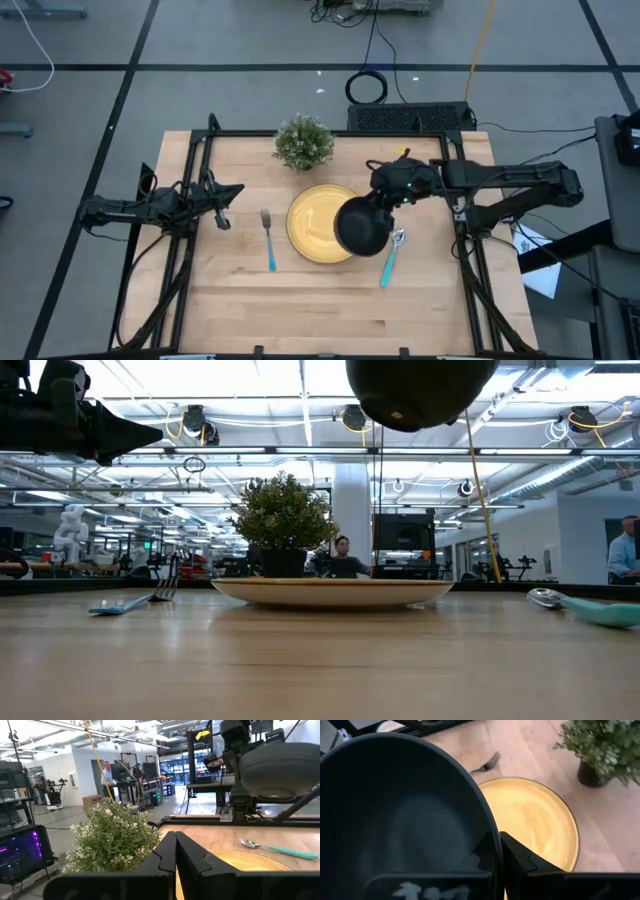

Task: Set table place
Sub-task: Put the black bowl on the yellow plate

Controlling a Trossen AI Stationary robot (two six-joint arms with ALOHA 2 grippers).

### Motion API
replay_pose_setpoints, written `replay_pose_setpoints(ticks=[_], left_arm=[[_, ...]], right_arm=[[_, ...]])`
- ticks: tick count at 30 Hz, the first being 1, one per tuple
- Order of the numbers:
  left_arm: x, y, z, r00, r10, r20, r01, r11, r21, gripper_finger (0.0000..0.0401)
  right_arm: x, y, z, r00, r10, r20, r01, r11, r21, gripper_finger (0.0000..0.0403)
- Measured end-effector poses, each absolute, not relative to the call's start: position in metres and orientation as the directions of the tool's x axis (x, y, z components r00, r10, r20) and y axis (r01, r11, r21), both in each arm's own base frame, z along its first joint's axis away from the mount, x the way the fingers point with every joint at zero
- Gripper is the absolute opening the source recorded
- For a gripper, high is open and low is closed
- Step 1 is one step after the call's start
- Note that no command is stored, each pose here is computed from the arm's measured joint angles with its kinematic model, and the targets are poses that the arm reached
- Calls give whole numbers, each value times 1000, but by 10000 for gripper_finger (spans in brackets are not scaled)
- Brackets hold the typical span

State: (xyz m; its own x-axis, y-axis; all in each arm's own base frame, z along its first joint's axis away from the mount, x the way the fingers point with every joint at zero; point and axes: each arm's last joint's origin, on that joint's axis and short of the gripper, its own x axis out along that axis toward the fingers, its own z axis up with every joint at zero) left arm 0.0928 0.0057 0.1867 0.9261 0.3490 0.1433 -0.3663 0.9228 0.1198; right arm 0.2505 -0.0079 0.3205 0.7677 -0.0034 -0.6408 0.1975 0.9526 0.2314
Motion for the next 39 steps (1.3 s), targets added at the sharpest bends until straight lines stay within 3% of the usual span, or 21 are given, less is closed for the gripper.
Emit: replay_pose_setpoints(ticks=[22,39], left_arm=[[93,6,184,930,349,117,-362,924,124,8],[93,6,184,930,349,116,-362,924,125,8]], right_arm=[[223,-33,333,790,-95,-606,283,932,224,6],[188,-32,277,880,-98,-465,253,924,286,6]])
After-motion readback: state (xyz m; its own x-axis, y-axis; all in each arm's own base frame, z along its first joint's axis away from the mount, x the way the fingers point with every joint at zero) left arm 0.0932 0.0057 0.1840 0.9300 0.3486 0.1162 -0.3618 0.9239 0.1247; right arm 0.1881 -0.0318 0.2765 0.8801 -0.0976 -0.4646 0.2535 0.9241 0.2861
